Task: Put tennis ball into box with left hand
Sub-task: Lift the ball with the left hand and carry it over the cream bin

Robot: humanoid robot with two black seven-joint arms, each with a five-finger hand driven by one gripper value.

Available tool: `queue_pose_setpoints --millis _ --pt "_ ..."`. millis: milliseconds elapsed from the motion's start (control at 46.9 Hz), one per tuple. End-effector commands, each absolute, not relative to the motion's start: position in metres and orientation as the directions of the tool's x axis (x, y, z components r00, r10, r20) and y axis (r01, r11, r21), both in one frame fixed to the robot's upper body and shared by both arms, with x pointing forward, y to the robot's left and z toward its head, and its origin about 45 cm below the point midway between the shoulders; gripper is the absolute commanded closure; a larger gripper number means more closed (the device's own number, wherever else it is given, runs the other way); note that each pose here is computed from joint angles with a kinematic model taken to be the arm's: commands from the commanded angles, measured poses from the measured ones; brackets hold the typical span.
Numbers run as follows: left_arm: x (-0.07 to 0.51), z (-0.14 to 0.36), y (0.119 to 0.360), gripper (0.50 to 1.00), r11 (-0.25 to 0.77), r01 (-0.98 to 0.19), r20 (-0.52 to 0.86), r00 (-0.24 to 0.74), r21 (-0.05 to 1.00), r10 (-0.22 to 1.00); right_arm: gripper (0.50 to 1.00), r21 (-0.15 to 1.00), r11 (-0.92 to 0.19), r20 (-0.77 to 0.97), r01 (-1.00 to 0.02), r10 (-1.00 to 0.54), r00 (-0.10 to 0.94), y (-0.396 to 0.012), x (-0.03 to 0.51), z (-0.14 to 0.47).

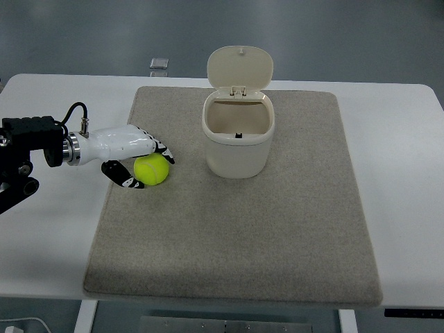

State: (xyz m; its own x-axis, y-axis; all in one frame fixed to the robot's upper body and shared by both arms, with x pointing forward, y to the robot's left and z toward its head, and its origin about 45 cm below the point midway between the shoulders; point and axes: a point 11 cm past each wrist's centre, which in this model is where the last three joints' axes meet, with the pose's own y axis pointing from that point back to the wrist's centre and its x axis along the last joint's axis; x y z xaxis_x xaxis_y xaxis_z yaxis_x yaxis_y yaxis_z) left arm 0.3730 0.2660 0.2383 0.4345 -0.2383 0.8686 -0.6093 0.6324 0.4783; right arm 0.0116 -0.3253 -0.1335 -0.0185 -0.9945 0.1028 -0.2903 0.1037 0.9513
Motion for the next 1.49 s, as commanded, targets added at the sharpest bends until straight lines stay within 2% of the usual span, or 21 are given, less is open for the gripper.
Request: queue_pose_setpoints --millis 0,64,128,235,256,405,555,682,1002,1066,1216,1344,1472 --pt "0.373 0.238 0.266 0.761 0.629 -0.610 0.868 0.429 0.482 -0.250 0.562 0.951 0.103 0.103 -0.290 -0.995 -0.017 -0.325 0.012 -0.134" --pt "0.373 0.238 0.266 0.767 0.629 -0.610 0.868 0.429 0.482 -0.250 0.560 0.951 0.104 0.103 -0.290 -0.995 -0.019 -0.325 0.012 -0.133" --pt "0.373 0.238 0.266 0.819 0.630 -0.609 0.868 0.429 0.482 -0.250 0.562 0.951 0.103 0.103 -0.290 -0.995 -0.017 -0.325 0.012 -0.134" --pt "0.375 0.241 0.266 0.994 0.630 -0.612 0.871 0.422 0.479 -0.252 0.562 0.951 0.104 0.103 -0.290 -0.995 -0.019 -0.325 0.012 -0.133" --pt "0.375 0.242 0.266 1.000 0.631 -0.612 0.872 0.420 0.477 -0.253 0.562 0.951 0.104 0.103 -0.290 -0.995 -0.019 -0.325 0.012 -0.133" --pt "0.377 0.251 0.266 1.000 0.636 -0.621 0.883 0.400 0.459 -0.246 0.562 0.951 0.104 0.103 -0.290 -0.995 -0.019 -0.325 0.012 -0.133" --pt "0.376 0.280 0.261 1.000 0.669 -0.636 0.921 0.318 0.385 -0.228 0.562 0.951 0.104 0.103 -0.290 -0.995 -0.019 -0.325 0.012 -0.133" --pt "0.371 0.304 0.244 1.000 0.724 -0.625 0.956 0.214 0.293 -0.201 0.560 0.951 0.104 0.103 -0.290 -0.995 -0.019 -0.325 0.012 -0.133" --pt "0.374 0.375 0.206 1.000 0.798 -0.573 0.976 0.019 0.187 -0.215 0.560 0.951 0.103 0.103 -0.290 -0.995 -0.017 -0.325 0.012 -0.134" --pt "0.378 0.383 0.201 1.000 0.801 -0.571 0.975 -0.003 0.179 -0.220 0.562 0.951 0.104 0.103 -0.290 -0.995 -0.019 -0.325 0.012 -0.133" --pt "0.385 0.379 0.164 1.000 0.832 -0.521 0.973 -0.011 0.193 -0.233 0.562 0.951 0.103 0.103 -0.290 -0.995 -0.017 -0.325 0.012 -0.134" --pt "0.388 0.365 0.154 1.000 0.822 -0.516 0.947 -0.059 0.243 -0.317 0.562 0.951 0.104 0.103 -0.290 -0.995 -0.019 -0.325 0.012 -0.133" --pt "0.391 0.359 0.143 1.000 0.824 -0.509 0.942 -0.072 0.247 -0.327 0.562 0.951 0.104 0.103 -0.290 -0.995 -0.019 -0.325 0.012 -0.133"
